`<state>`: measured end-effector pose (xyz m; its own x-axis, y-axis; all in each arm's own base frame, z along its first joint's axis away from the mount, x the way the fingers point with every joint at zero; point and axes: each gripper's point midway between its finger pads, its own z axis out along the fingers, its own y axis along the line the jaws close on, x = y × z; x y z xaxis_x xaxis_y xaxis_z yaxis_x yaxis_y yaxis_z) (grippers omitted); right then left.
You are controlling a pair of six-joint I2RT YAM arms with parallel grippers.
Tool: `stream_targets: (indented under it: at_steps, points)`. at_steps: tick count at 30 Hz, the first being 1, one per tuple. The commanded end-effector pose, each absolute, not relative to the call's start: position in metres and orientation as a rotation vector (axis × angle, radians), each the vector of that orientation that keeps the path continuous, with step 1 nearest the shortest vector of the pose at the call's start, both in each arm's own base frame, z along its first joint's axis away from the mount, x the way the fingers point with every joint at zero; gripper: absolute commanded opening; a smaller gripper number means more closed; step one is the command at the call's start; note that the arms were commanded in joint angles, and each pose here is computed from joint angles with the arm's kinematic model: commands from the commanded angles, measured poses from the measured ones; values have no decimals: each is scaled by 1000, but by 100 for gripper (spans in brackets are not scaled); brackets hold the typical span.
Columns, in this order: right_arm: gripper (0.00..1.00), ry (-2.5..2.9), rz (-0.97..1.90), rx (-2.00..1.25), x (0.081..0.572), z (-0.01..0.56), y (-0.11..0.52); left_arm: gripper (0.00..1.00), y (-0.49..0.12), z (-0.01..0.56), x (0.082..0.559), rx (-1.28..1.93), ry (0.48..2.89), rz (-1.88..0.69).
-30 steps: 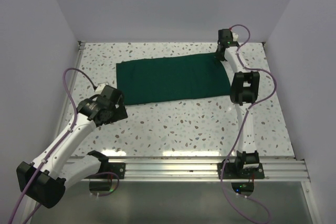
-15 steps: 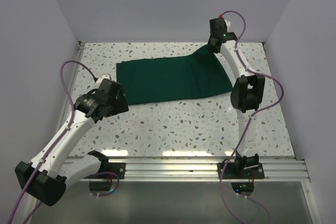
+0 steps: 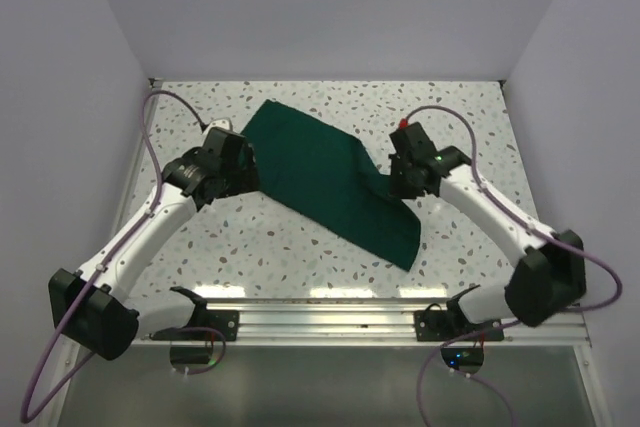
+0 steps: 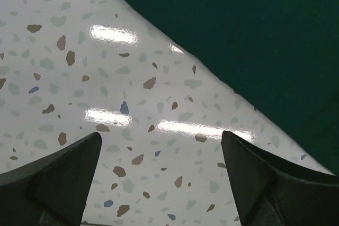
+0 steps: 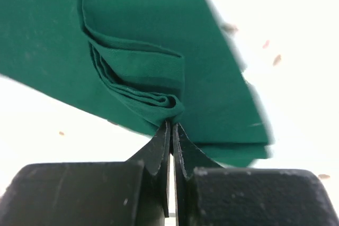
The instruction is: Open and lay out the surgical kit
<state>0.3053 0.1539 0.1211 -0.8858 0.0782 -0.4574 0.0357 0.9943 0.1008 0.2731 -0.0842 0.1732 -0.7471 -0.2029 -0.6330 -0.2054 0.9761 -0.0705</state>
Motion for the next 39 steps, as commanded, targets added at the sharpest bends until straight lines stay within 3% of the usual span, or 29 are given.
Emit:
stream_targets:
  at_steps: [1,5,6,7,8,13,19,32,39]
  points:
    - [0,2618,163,155,259,146,127,100,-103,193,305,-222,2344,-83]
    - [0,2609,298,100,222,146,126,100,-114,181,315,-202,2369,-111]
    - [12,2631,325,75,214,140,128,100,-116,178,316,-198,2377,-116]
    - [80,2626,353,60,212,140,130,100,-120,172,319,-195,2390,-123]
    - [98,2642,383,49,207,138,134,100,-121,170,320,-194,2394,-130]
    - [98,2631,408,-3,212,146,140,100,-132,162,324,-195,2418,-177]
    - [98,2554,125,101,231,175,103,100,-149,158,323,-140,2416,-251]
    - [98,2670,-30,238,224,130,90,99,-329,138,303,337,2494,-458]
    - [99,2729,-102,310,217,113,84,99,-377,104,275,435,2611,-513]
